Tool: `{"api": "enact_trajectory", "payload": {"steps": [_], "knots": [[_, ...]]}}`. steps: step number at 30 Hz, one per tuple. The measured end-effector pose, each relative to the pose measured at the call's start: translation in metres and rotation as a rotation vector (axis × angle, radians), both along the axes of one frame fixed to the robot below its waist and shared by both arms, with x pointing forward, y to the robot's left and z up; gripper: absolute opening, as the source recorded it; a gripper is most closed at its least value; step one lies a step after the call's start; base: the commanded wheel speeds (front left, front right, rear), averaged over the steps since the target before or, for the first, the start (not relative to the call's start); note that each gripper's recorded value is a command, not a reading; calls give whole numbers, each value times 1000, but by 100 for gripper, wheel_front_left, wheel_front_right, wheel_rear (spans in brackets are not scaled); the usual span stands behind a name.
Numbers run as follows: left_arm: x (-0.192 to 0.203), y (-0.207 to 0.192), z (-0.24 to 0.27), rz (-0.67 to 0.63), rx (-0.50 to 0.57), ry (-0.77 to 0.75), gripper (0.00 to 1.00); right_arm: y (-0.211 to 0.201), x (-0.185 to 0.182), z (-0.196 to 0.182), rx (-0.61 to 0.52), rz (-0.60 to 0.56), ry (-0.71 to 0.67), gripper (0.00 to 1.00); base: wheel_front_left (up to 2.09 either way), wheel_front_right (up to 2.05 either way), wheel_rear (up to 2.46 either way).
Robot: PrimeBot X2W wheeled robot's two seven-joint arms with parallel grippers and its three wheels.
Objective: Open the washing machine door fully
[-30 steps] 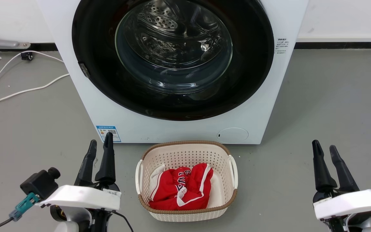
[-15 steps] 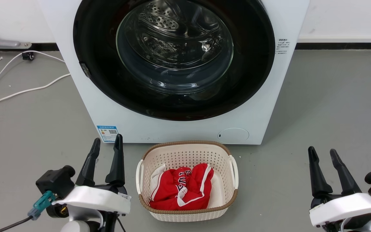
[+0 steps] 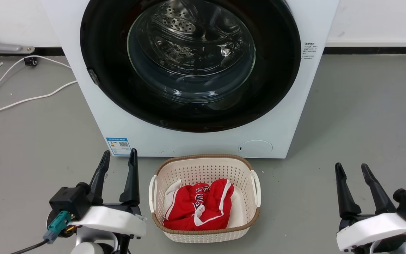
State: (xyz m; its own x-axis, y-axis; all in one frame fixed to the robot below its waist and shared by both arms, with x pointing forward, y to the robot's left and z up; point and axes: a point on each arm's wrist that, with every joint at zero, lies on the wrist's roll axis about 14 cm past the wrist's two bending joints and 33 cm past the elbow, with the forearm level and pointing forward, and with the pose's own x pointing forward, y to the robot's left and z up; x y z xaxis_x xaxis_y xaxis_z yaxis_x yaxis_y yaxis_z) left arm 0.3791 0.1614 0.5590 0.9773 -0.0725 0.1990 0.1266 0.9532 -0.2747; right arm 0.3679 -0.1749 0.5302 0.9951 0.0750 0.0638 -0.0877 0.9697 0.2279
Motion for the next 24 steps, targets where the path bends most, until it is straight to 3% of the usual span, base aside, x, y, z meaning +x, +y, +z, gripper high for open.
{"api": "enact_trajectory", "payload": {"steps": [24], "knots": [[-5, -1, 3, 38, 191, -49, 100, 7, -2, -2, -188, 18, -7, 100, 0, 0, 0]]}}
